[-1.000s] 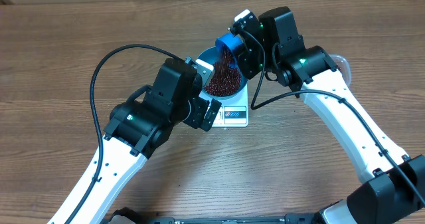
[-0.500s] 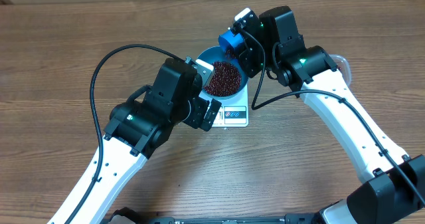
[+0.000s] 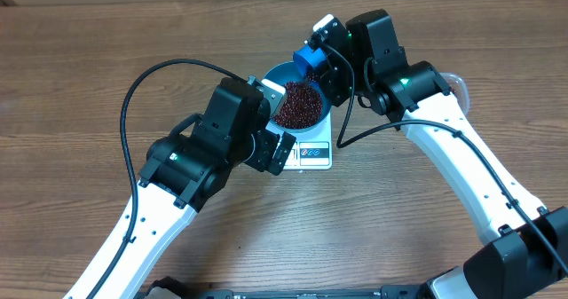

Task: Scoop item into bowl and weigh 150g on scale

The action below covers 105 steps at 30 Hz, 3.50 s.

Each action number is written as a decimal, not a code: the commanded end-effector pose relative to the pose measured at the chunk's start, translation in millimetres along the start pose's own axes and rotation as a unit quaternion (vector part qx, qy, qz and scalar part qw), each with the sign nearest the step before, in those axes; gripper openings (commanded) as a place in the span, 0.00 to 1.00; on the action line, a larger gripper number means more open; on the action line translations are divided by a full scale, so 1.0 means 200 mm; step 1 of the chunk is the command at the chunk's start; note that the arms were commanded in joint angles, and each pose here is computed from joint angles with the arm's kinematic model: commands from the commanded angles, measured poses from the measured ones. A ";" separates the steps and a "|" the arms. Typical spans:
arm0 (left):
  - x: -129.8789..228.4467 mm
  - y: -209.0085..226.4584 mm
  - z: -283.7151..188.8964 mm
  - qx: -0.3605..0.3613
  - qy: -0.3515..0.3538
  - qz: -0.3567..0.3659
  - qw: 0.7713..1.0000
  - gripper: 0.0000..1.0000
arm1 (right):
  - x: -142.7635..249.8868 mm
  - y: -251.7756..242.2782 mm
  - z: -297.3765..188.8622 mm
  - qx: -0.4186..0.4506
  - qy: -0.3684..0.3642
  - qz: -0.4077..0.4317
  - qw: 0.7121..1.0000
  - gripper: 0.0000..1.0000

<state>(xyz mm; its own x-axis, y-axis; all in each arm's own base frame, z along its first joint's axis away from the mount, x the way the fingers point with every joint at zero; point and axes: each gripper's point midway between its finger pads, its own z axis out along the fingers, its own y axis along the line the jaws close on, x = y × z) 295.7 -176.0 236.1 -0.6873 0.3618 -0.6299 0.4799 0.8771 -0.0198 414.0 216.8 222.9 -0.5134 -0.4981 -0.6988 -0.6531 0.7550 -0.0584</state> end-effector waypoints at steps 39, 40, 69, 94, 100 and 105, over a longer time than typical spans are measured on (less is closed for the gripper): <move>-0.04 0.00 -0.04 0.003 -0.014 0.004 1.000 0.99 | -0.10 -0.01 -0.09 0.011 -0.029 -0.058 0.998 0.04; -0.04 0.00 -0.04 0.003 -0.014 0.004 1.000 0.99 | -0.10 -0.01 -0.09 0.011 -0.029 -0.058 0.998 0.04; -0.04 0.00 -0.04 0.003 -0.014 0.004 1.000 0.99 | -0.12 0.08 -0.09 -0.045 -0.039 0.092 0.994 0.04; -0.04 0.00 -0.04 0.003 -0.014 0.004 1.000 0.99 | -0.14 0.07 -0.09 -0.040 -0.050 0.047 0.997 0.04; -0.04 0.00 -0.04 0.003 -0.014 0.004 1.000 1.00 | -0.12 0.04 -0.09 -0.016 -0.042 -0.095 0.994 0.04; -0.04 0.00 -0.04 0.003 -0.014 0.004 1.000 1.00 | -0.10 -0.07 -0.09 0.046 -0.025 -0.095 0.994 0.04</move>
<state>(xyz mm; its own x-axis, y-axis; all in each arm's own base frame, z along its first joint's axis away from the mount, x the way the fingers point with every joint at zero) 295.6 -175.9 235.9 -0.6877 0.3620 -0.6293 0.4799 0.8771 -0.0198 413.2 221.7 225.4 -0.4207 -0.5755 -0.7013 -0.7220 0.6805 -0.1253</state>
